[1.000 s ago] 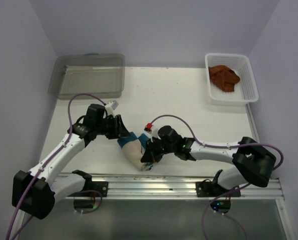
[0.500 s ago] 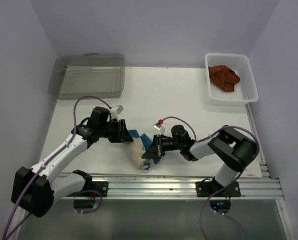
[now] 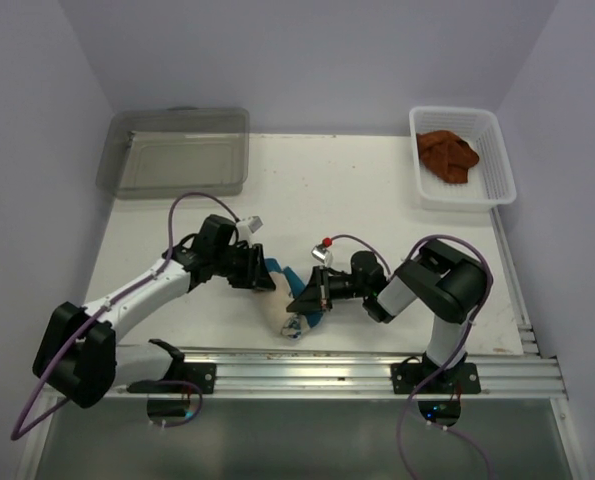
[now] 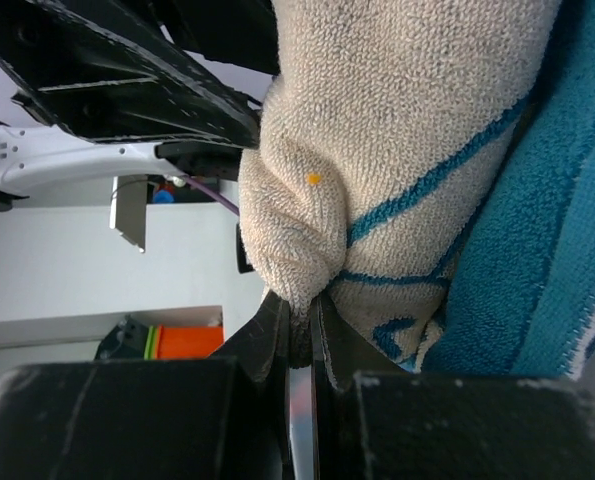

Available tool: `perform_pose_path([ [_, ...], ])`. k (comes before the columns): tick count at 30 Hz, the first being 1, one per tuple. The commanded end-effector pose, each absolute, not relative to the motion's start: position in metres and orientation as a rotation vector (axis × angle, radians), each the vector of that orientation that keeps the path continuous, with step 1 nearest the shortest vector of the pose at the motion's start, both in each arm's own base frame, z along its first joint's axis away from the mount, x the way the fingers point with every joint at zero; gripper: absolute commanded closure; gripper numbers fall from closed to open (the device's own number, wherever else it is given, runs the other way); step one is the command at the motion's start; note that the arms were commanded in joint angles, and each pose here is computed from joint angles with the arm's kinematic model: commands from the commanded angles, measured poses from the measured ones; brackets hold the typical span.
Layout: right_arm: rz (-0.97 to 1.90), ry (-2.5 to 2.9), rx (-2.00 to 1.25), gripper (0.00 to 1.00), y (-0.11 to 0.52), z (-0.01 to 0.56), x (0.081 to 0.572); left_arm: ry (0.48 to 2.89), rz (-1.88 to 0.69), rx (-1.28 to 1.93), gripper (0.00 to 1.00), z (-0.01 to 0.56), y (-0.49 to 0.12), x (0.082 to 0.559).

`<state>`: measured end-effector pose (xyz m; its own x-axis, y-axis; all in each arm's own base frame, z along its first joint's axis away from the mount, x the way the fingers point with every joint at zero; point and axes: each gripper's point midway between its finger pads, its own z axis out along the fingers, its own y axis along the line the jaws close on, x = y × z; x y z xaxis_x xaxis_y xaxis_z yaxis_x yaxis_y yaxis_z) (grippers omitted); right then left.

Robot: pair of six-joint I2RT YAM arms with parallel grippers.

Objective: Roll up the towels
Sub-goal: Roll the towel

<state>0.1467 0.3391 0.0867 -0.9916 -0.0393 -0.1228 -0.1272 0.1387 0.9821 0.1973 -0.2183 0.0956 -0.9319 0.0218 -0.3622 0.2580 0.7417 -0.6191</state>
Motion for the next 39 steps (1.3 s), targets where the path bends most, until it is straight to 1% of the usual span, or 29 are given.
perform_pose_path([
  [1,2.051,2.305,-0.194,1.00,0.335,0.089,0.142,2.562,-1.074,0.279,0.60,0.099,-0.239,0.204],
  [5,2.029,2.350,-0.165,1.00,0.331,0.075,0.141,2.520,-1.124,0.309,0.60,0.108,-0.253,0.210],
  [8,2.009,2.370,-0.150,1.00,0.328,0.067,0.141,2.535,-1.155,0.322,0.60,0.101,-0.259,0.210],
  [11,1.993,2.382,-0.134,0.92,0.327,0.062,0.141,2.570,-1.175,0.327,0.60,0.086,-0.263,0.206],
  [12,1.992,2.380,-0.132,0.85,0.327,0.062,0.142,2.600,-1.174,0.317,0.60,0.077,-0.263,0.204],
  [14,1.975,2.372,-0.109,0.82,0.326,0.063,0.143,2.629,-1.158,0.291,0.62,0.066,-0.262,0.205],
  [15,1.969,2.368,-0.101,0.74,0.326,0.064,0.144,2.647,-1.151,0.280,0.62,0.061,-0.262,0.205],
  [17,1.933,2.366,-0.085,0.67,0.324,0.063,0.146,2.669,-1.137,0.252,0.63,0.053,-0.261,0.205],
  [19,1.879,2.394,-0.070,0.64,0.320,0.064,0.146,2.671,-1.125,0.241,0.63,0.051,-0.260,0.206],
  [21,1.766,2.388,-0.103,0.62,0.315,0.062,0.151,2.676,-1.103,0.233,0.63,0.051,-0.258,0.208],
  [22,1.654,2.534,-0.051,0.62,0.304,0.043,0.144,2.678,-1.081,0.231,0.63,0.051,-0.256,0.209],
  [23,1.581,2.430,-0.195,0.61,0.305,0.065,0.154,2.680,-1.077,0.227,0.63,0.051,-0.256,0.209],
  [24,1.445,2.449,-0.178,0.57,0.298,0.061,0.164,2.675,-1.074,0.229,0.63,0.053,-0.255,0.209],
  [25,1.297,2.574,-0.157,0.54,0.281,0.049,0.155,2.674,-1.069,0.226,0.63,0.053,-0.255,0.210],
  [26,1.244,2.471,-0.253,0.51,0.282,0.077,0.167,2.674,-1.069,0.226,0.63,0.054,-0.255,0.209],
  [27,1.141,2.452,-0.233,0.49,0.273,0.082,0.177,2.667,-1.072,0.227,0.63,0.056,-0.255,0.209],
  [28,1.048,2.523,-0.226,0.47,0.259,0.077,0.171,2.671,-1.070,0.225,0.63,0.055,-0.254,0.208],
  [30,0.952,2.454,-0.276,0.47,0.252,0.103,0.181,2.676,-1.069,0.224,0.63,0.053,-0.253,0.207],
  [31,0.818,2.493,-0.256,0.47,0.236,0.098,0.182,2.681,-1.066,0.224,0.63,0.052,-0.253,0.206],
  [32,0.758,2.441,-0.286,0.47,0.234,0.114,0.191,2.684,-1.065,0.217,0.63,0.051,-0.252,0.205],
  [33,0.708,2.416,-0.347,0.47,0.239,0.123,0.185,2.683,-1.068,0.218,0.63,0.051,-0.252,0.205],
  [34,0.510,2.407,-0.342,0.47,0.223,0.122,0.191,2.686,-1.069,0.212,0.63,0.050,-0.252,0.204],
  [35,0.501,2.345,-0.449,0.47,0.241,0.142,0.180,2.685,-1.070,0.210,0.63,0.050,-0.251,0.203],
  [37,0.340,2.335,-0.527,0.47,0.243,0.142,0.174,2.684,-1.071,0.207,0.63,0.050,-0.251,0.203],
  [38,0.267,2.273,-0.522,0.47,0.247,0.158,0.181,2.686,-1.072,0.207,0.63,0.050,-0.251,0.202],
  [39,0.233,2.246,-0.599,0.47,0.259,0.158,0.169,2.687,-1.073,0.205,0.63,0.049,-0.251,0.202],
])
